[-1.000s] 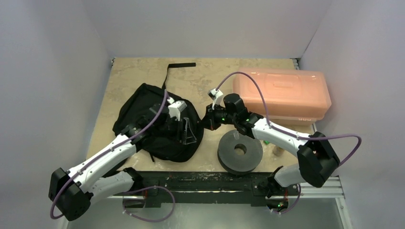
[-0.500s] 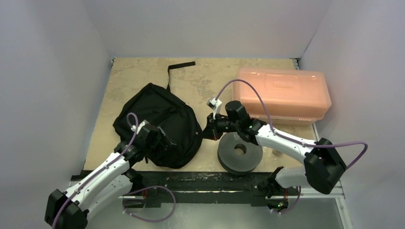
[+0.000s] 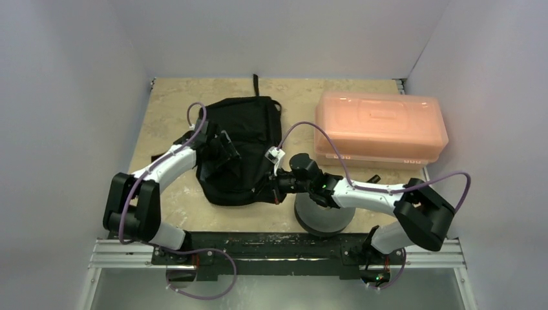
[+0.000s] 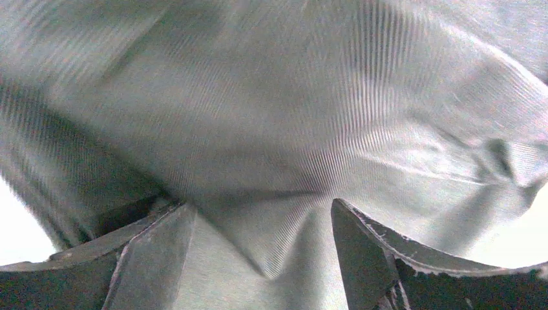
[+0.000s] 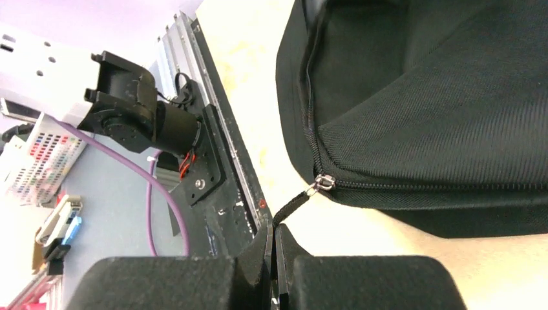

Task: Pack the student bag
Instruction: Zip the student bag at the center of the board.

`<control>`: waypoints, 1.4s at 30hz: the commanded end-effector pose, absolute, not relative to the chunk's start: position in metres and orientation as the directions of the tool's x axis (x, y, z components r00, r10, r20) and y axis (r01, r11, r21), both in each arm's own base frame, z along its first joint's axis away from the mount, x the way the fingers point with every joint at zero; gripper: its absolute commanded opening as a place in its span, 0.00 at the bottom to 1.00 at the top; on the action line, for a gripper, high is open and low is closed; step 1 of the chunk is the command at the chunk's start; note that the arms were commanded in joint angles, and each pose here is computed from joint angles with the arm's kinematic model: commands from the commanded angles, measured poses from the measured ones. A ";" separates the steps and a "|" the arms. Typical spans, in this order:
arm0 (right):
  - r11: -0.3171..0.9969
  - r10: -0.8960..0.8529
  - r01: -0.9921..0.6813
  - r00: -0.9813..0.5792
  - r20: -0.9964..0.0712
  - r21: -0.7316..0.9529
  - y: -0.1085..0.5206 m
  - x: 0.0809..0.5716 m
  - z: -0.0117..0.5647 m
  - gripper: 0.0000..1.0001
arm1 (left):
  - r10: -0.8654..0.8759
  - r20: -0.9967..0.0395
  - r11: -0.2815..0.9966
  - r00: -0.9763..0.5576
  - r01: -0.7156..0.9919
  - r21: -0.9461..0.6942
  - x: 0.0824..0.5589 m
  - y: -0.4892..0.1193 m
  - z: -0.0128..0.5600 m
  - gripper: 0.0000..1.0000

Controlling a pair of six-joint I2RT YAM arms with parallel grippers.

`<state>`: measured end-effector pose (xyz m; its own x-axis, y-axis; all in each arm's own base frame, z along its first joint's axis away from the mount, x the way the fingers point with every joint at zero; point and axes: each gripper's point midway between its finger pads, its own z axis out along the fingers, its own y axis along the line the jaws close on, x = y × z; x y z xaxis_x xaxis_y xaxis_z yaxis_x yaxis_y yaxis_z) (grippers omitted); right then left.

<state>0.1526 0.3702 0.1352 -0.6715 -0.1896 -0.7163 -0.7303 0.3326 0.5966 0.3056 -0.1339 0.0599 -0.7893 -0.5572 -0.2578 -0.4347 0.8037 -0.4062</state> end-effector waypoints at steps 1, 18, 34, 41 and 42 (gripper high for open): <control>0.268 -0.109 -0.737 -0.663 -0.741 0.620 0.397 0.158 0.170 0.00 | -0.487 -0.414 0.799 -0.769 -0.201 -0.567 0.317 -0.148 0.113 0.75; 0.260 -0.119 -0.769 -0.625 -0.771 0.583 0.400 0.162 0.178 0.00 | -0.599 0.251 0.306 -0.760 -0.507 -0.806 0.173 -0.194 0.135 0.48; 0.295 -0.212 -0.847 -0.510 -0.834 0.443 0.398 0.160 0.157 0.00 | -0.538 0.447 0.184 -0.715 -0.617 -0.765 0.189 -0.245 0.138 0.36; 0.357 -0.235 -0.804 -0.571 -0.787 0.477 0.385 0.151 0.143 0.00 | -0.555 0.353 0.164 -0.753 -0.515 -0.841 0.204 -0.245 0.145 0.00; 0.377 -0.236 -0.790 -0.587 -0.775 0.483 0.382 0.151 0.142 0.00 | -0.560 0.341 0.174 -0.755 -0.509 -0.843 0.204 -0.244 0.143 0.00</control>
<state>0.1637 0.3817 0.1239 -0.5848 -0.2585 -0.7689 -0.7903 0.3952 0.4682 0.1852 -0.2334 0.1077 -0.6837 -0.5934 0.4247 -0.6529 0.2375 -0.7193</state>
